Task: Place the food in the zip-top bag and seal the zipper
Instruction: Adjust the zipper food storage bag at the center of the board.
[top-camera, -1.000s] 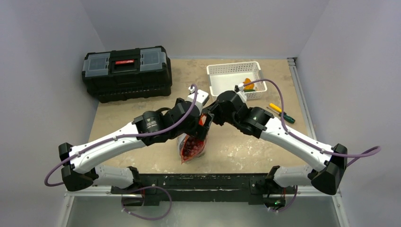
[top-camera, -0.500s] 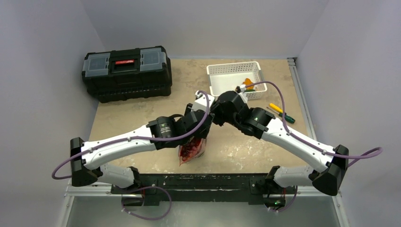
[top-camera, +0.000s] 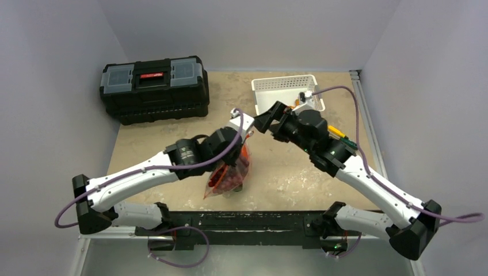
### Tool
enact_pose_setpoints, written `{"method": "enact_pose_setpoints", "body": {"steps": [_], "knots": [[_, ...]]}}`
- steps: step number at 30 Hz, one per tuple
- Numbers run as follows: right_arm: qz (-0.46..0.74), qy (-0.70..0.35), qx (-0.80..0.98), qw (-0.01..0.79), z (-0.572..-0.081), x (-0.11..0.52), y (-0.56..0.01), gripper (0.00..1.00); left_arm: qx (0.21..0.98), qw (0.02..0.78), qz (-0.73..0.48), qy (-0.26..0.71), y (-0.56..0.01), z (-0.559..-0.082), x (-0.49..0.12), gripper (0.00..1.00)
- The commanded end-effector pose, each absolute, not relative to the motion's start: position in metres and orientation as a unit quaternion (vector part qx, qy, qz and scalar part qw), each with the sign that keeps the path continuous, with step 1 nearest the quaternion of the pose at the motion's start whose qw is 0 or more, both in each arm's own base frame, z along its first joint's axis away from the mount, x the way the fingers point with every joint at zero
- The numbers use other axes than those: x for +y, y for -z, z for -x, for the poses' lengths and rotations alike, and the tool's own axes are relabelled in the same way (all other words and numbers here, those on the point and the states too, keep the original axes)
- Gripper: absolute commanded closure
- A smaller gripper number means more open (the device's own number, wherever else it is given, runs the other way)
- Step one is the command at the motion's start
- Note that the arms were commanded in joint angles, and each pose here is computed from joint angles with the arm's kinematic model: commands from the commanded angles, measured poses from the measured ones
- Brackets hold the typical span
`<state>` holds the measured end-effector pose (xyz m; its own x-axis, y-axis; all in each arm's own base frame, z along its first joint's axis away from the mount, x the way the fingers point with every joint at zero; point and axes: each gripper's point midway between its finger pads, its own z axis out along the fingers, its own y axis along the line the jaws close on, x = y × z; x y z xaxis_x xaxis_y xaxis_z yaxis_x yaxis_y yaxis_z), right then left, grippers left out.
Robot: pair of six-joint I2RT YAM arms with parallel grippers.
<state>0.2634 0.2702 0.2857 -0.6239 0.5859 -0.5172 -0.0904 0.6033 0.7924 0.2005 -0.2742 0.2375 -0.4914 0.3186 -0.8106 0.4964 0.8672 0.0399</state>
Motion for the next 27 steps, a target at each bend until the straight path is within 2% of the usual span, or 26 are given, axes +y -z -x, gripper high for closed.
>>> {"method": "enact_pose_setpoints", "body": {"steps": [1, 4, 7, 10, 15, 19, 27], "knots": [[0.133, -0.424, 0.688, 0.574, -0.259, 0.264, -0.357, 0.01, 0.816, 0.425, -0.317, 0.228, -0.271, -0.187, -0.274, 1.00], [0.255, -0.412, 0.667, 0.566, -0.250, 0.267, -0.348, 0.01, 0.798, 0.408, -0.362, 0.256, -0.278, -0.185, -0.263, 1.00], [0.384, -0.463, 0.603, 0.525, -0.219, 0.284, -0.332, 0.01, 0.779, 0.378, -0.404, 0.295, -0.282, -0.180, -0.260, 1.00], [0.454, -0.501, 0.553, 0.488, -0.197, 0.293, -0.318, 0.01, 0.763, 0.357, -0.423, 0.334, -0.285, -0.175, -0.260, 1.00], [0.478, -0.566, 0.491, 0.458, -0.175, 0.300, -0.304, 0.08, 0.756, 0.352, -0.430, 0.346, -0.281, -0.184, -0.255, 1.00], [0.476, -0.590, 0.491, 0.429, -0.176, 0.305, -0.287, 0.21, 0.749, 0.360, -0.426, 0.358, -0.283, -0.185, -0.254, 1.00], [0.475, -0.597, 0.487, 0.425, -0.183, 0.311, -0.286, 0.40, 0.746, 0.352, -0.419, 0.380, -0.281, -0.180, -0.257, 1.00]]}}
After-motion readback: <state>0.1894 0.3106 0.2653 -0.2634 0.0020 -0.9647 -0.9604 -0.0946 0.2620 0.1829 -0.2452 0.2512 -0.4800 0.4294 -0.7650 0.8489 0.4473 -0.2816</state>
